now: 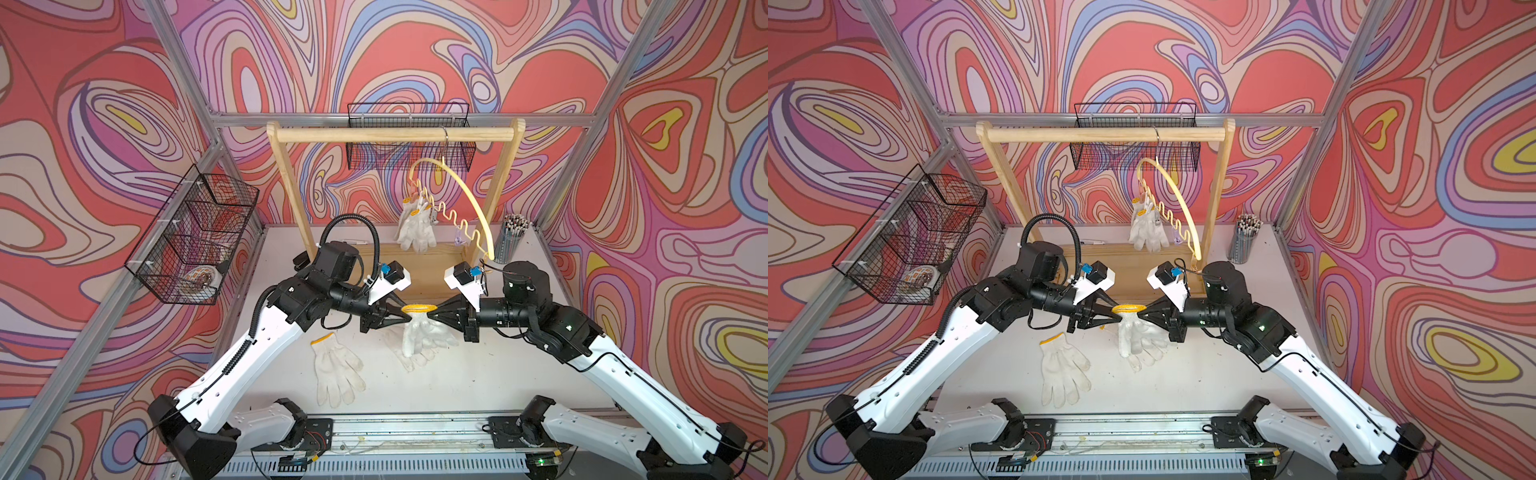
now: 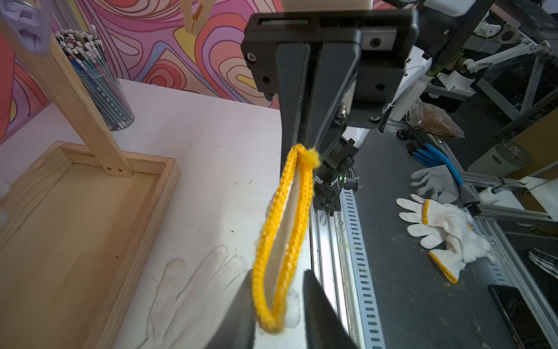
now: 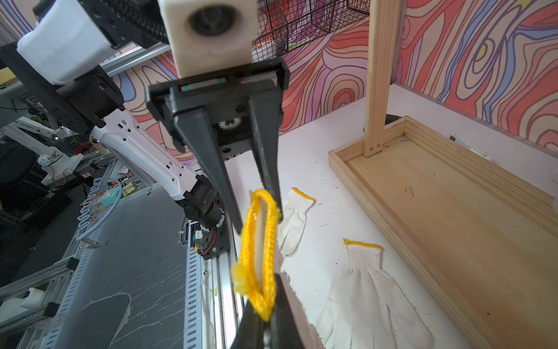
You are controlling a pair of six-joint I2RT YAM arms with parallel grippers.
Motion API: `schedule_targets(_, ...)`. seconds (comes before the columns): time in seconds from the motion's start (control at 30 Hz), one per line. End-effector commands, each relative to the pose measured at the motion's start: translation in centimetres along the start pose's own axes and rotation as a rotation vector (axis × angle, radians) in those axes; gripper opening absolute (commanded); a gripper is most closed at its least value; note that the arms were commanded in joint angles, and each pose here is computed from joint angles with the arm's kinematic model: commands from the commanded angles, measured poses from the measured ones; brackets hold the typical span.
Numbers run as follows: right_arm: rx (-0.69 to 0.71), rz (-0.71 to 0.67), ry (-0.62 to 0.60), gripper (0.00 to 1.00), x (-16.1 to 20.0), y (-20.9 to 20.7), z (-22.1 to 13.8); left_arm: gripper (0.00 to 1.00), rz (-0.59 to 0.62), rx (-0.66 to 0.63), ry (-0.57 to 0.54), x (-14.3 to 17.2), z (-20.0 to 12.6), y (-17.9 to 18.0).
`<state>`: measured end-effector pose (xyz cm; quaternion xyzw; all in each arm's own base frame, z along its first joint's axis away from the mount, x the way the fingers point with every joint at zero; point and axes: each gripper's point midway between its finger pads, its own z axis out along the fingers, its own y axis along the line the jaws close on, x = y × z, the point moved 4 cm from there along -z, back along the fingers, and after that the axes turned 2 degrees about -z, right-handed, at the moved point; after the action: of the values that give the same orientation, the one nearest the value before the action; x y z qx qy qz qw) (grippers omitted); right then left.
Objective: Clip the gloves onto a hanger to dry
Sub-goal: Pick up the glove from the center of the board.
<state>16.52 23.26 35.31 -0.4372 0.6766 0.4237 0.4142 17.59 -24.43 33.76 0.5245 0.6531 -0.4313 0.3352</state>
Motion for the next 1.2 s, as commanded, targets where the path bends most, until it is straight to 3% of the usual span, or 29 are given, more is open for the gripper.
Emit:
schedule_targets(0.0,-0.012,-0.004,-0.081,0.0,-2.4,0.6,-0.7,0.57,0.058,-0.05,-0.114,-0.3,-0.1,0.4)
schedule_targets(0.13,-0.023,-0.018,-0.093,0.0,-3.2,0.9,-0.9,0.62,0.097,-0.078,-0.223,-1.1,-0.4,0.5)
schedule_targets(0.47,-0.031,-0.017,-0.099,0.0,-3.1,0.6,-0.5,0.54,0.104,-0.069,-0.383,-2.5,-0.3,0.8)
schedule_targets(0.53,-0.028,-0.015,-0.107,0.0,-3.0,0.6,-0.4,0.48,0.11,-0.06,-0.395,-2.7,-0.4,0.7)
schedule_targets(0.8,0.003,-0.005,-0.103,0.0,-2.3,0.2,-0.5,0.42,0.129,-0.046,-0.444,-3.1,-1.1,0.3)
schedule_targets(1.17,0.033,-0.026,-0.144,0.0,-2.7,0.0,-0.8,0.23,0.123,0.005,-0.463,-3.1,-1.1,-0.1)
